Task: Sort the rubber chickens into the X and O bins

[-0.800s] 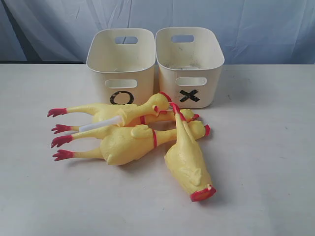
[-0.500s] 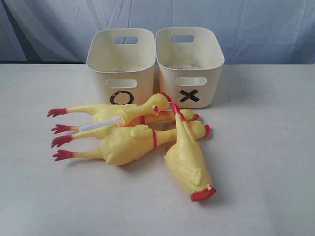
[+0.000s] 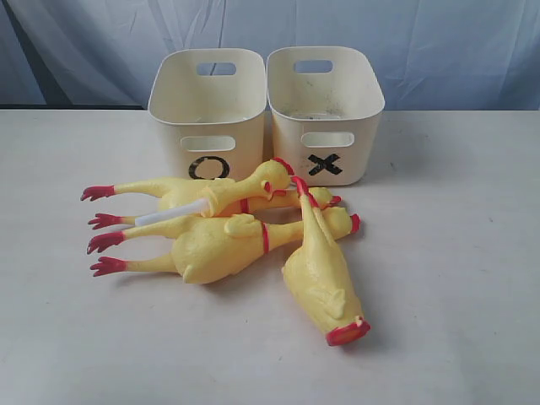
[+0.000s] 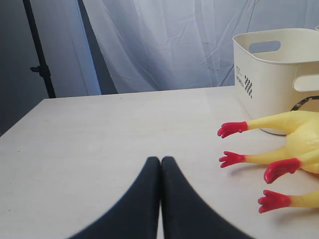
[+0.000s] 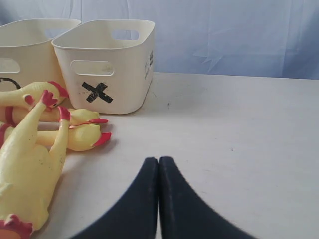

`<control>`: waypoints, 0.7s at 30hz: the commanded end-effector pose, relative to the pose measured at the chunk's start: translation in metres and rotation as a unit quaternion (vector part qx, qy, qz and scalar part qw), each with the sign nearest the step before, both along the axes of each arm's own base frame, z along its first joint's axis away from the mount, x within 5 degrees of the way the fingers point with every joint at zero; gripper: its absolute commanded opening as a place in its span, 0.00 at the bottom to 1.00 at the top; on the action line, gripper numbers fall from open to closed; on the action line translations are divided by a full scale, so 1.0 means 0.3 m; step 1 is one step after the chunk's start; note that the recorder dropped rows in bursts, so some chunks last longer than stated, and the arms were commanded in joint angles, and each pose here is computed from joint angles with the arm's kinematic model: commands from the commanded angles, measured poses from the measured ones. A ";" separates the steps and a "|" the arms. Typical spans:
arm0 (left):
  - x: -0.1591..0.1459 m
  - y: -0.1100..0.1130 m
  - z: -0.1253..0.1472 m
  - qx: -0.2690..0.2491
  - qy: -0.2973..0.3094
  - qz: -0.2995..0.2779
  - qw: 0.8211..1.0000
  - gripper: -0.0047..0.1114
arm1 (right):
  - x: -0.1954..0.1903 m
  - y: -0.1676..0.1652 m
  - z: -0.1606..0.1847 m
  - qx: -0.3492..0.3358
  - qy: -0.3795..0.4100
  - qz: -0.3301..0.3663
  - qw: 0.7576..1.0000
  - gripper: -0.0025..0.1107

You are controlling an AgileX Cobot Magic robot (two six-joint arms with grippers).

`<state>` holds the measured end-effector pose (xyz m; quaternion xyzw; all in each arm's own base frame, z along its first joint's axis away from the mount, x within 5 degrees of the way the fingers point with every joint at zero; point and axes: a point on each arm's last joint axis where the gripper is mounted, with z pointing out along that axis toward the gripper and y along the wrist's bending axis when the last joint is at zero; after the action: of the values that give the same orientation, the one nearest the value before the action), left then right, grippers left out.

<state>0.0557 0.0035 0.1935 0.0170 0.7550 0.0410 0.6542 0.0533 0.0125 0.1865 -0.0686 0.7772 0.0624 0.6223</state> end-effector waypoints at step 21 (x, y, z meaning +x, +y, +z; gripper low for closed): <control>-0.001 0.001 -0.004 -0.002 0.000 0.003 1.000 0.04 | 0.004 0.002 0.027 0.061 -0.041 -0.007 0.997 0.02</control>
<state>0.0557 0.0035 0.1935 0.0170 0.7550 0.0410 0.6542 0.0543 0.0135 0.1925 -0.0329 0.7577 0.0998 0.6441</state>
